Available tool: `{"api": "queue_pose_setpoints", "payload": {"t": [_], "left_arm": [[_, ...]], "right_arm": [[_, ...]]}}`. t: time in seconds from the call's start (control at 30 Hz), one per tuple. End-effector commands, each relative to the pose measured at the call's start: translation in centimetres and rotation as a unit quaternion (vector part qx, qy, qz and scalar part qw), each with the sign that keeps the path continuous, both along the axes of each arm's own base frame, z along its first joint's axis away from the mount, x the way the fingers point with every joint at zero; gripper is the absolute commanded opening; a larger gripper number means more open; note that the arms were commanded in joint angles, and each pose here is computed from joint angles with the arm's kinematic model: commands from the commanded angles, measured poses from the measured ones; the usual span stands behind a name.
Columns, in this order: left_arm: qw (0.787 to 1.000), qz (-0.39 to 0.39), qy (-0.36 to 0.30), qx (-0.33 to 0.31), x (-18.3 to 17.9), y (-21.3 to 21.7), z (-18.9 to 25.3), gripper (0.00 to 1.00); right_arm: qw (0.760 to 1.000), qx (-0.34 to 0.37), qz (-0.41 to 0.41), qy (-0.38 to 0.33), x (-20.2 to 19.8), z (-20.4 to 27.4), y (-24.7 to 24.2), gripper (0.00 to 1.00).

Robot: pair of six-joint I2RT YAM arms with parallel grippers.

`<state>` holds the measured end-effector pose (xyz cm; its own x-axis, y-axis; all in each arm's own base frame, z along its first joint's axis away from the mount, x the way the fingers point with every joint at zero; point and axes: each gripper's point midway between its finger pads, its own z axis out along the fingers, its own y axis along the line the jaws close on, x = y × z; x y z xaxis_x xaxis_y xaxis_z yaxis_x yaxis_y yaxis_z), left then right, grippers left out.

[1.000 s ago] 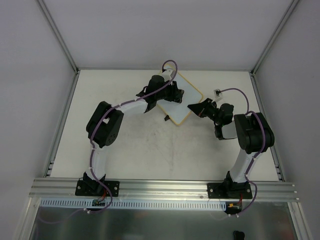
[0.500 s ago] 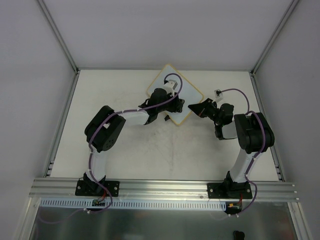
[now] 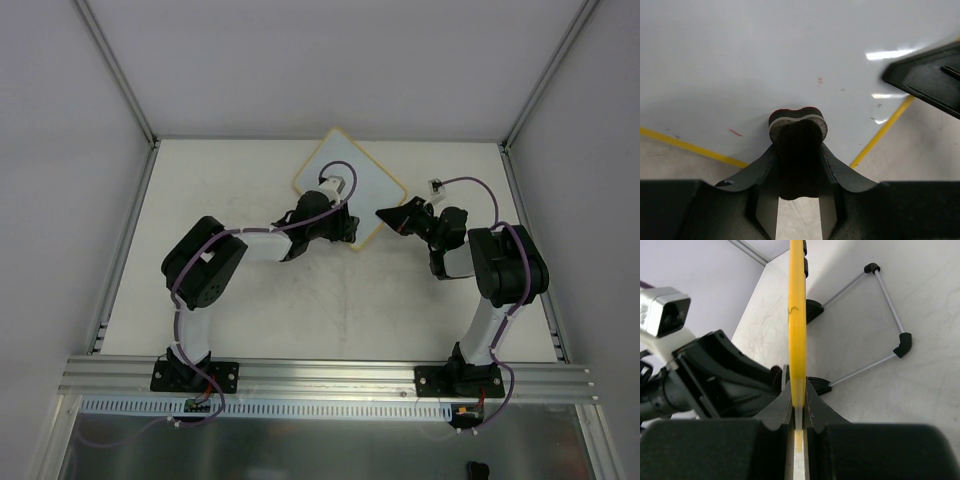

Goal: Erase the whiteboard

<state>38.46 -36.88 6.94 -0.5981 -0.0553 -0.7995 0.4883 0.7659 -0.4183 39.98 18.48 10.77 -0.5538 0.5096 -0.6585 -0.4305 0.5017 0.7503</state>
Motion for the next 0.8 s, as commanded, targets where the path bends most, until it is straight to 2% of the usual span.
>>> {"api": "queue_pose_setpoints", "payload": {"t": [0.0, 0.13, 0.43, 0.63, 0.77], "left_arm": [[0.998, 0.053, 0.042, 0.004, 2.1, 4.2, -1.5, 0.0], [0.993, 0.07, 0.095, -0.008, 3.5, 5.7, -2.1, 0.0], [0.985, 0.1, 0.125, -0.064, 5.1, 5.7, 0.3, 0.0], [0.974, 0.07, 0.132, -0.172, 6.2, 2.6, 5.7, 0.0], [0.969, 0.047, 0.098, -0.221, 7.0, 1.6, 9.1, 0.0]], "right_arm": [[0.99, 0.01, 0.048, -0.131, -0.8, 5.1, 1.6, 0.0], [0.99, 0.01, 0.049, -0.132, -0.8, 5.1, 1.6, 0.0], [0.99, 0.01, 0.049, -0.132, -0.8, 5.2, 1.6, 0.0], [0.99, 0.011, 0.049, -0.131, -0.8, 5.1, 1.6, 0.0], [0.99, 0.01, 0.051, -0.132, -0.8, 5.1, 1.7, 0.0]]}}
